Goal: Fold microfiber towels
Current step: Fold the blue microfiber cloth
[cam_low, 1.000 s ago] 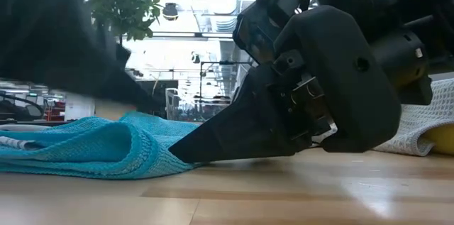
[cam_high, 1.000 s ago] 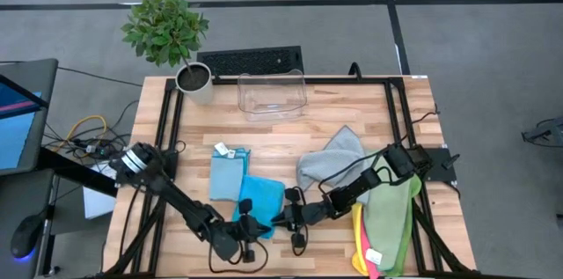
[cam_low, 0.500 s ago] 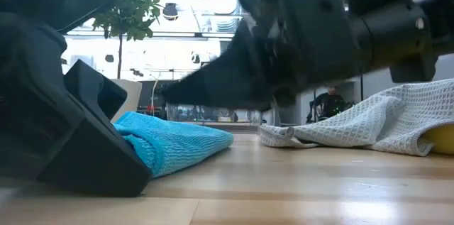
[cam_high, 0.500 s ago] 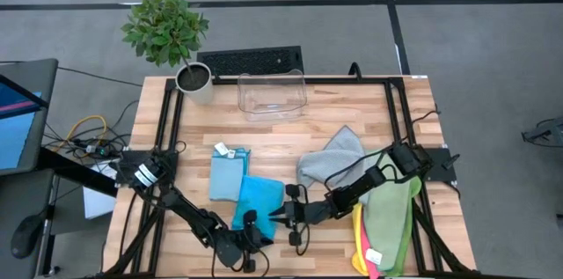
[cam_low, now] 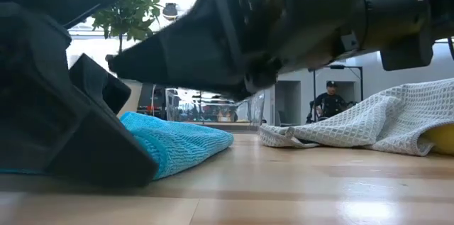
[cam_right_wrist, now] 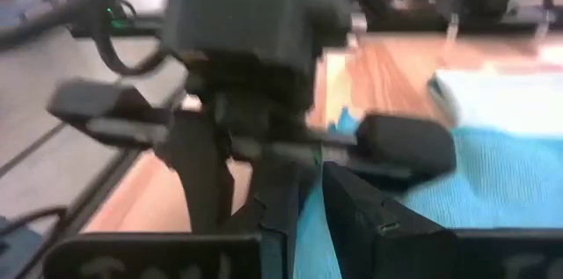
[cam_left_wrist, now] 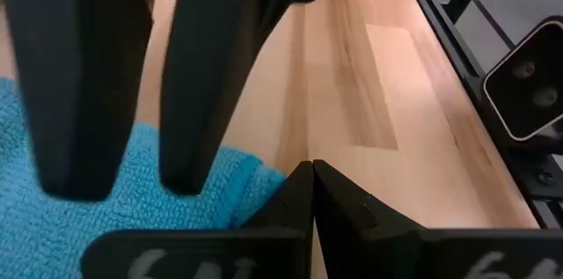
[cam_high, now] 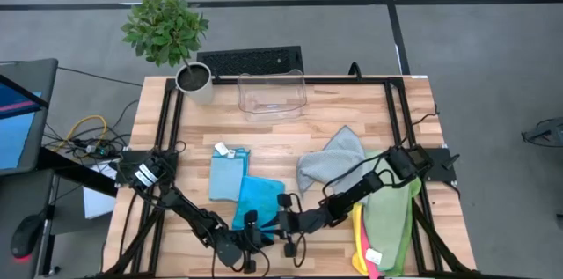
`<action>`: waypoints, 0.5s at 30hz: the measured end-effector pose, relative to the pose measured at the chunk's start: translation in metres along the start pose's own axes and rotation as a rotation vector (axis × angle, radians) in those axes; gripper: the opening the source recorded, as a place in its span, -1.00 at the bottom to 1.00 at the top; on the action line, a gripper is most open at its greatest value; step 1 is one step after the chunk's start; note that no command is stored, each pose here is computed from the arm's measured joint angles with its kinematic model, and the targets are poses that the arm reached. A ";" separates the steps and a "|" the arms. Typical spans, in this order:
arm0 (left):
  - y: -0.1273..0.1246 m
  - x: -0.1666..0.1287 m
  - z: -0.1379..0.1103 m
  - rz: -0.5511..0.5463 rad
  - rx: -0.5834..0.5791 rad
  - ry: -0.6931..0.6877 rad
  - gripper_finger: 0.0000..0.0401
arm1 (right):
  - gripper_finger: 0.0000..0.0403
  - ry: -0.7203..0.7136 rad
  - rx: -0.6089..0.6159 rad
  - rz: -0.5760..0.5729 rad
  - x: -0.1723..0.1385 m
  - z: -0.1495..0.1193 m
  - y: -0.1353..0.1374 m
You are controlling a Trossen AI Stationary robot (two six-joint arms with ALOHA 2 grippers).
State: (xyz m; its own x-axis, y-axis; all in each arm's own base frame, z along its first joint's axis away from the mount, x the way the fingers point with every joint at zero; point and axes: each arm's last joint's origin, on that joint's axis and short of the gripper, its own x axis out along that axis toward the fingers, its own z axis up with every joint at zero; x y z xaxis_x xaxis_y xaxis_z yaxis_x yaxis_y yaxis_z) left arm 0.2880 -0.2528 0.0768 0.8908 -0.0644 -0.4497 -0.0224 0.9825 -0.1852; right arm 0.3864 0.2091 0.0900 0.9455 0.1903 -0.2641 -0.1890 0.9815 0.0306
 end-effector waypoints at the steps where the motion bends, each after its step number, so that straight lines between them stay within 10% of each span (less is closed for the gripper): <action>1: -0.001 -0.002 0.001 -0.005 0.003 0.004 -1.00 | -0.60 0.024 0.011 0.001 0.000 -0.002 0.000; 15: -0.014 -0.059 0.062 -0.032 0.032 -0.013 -1.00 | -0.60 0.155 0.081 -0.005 0.002 -0.041 0.013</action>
State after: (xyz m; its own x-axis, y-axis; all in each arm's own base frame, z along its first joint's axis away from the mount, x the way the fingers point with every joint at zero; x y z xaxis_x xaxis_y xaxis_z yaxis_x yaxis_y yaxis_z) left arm 0.2639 -0.2525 0.1598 0.8967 -0.0940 -0.4325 0.0207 0.9850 -0.1711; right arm 0.3751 0.2218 0.0501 0.8929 0.1857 -0.4101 -0.1562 0.9822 0.1045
